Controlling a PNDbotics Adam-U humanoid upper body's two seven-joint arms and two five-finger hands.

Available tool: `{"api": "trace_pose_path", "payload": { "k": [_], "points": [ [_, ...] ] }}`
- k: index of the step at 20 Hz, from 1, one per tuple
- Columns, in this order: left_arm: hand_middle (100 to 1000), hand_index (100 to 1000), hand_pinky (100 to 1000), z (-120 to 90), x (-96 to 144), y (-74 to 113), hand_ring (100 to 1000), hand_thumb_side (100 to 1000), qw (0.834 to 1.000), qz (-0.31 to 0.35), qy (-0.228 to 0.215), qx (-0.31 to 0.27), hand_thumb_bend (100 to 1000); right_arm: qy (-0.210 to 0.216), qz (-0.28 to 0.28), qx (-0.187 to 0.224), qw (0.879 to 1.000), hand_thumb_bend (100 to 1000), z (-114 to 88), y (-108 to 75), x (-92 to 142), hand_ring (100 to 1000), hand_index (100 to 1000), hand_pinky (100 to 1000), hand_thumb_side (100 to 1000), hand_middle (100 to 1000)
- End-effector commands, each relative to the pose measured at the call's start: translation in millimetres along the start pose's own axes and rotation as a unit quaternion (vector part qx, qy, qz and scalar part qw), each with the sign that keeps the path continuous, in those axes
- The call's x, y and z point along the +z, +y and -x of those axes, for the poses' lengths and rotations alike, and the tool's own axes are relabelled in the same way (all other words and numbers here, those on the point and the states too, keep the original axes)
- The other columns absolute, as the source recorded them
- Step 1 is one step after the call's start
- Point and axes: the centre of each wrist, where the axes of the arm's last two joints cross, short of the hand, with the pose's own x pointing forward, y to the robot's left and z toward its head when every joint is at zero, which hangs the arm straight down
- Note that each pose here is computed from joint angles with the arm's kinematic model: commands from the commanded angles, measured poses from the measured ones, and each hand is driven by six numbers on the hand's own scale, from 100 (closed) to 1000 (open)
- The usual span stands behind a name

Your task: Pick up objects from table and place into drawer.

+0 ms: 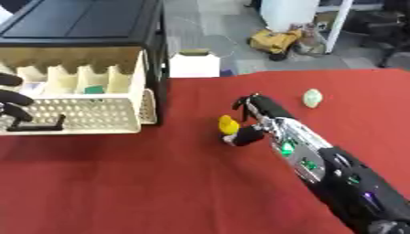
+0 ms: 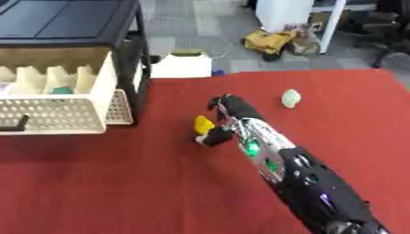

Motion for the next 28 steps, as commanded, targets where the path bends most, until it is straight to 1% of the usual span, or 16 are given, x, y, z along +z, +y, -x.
{"api": "trace_pose_path", "payload": {
  "k": [1, 7, 14, 22, 28],
  "points": [
    [575, 824, 415, -4.8, -1.7, 0.3, 515, 1000, 1.000, 0.003, -0.010, 0.002, 100, 0.006, 0.018, 0.004, 1.000, 576, 3.2, -9.3, -3.8, 752, 788, 711, 378, 492],
    [575, 822, 415, -4.6, -0.5, -1.7, 515, 1000, 1.000, 0.009, -0.010, 0.004, 100, 0.017, 0.019, -0.003, 1.000, 555, 7.5, -4.6, -7.1, 750, 788, 711, 377, 488],
    [575, 822, 414, -4.3, 0.4, -2.7, 518, 1000, 1.000, 0.012, -0.008, 0.005, 100, 0.025, 0.016, -0.021, 0.999, 513, 6.7, -2.9, -9.5, 749, 791, 710, 370, 489],
    [581, 820, 414, -4.0, 1.2, -3.6, 522, 1000, 1.000, 0.015, -0.007, 0.004, 100, 0.019, 0.023, -0.029, 0.999, 493, -0.8, -5.5, -11.0, 746, 784, 706, 371, 483],
    [581, 819, 414, -4.1, 1.2, -3.7, 522, 1000, 1.000, 0.015, -0.006, 0.005, 100, 0.019, 0.022, -0.031, 0.999, 478, -2.6, -4.6, -12.0, 741, 774, 701, 332, 478]
  ]
}}
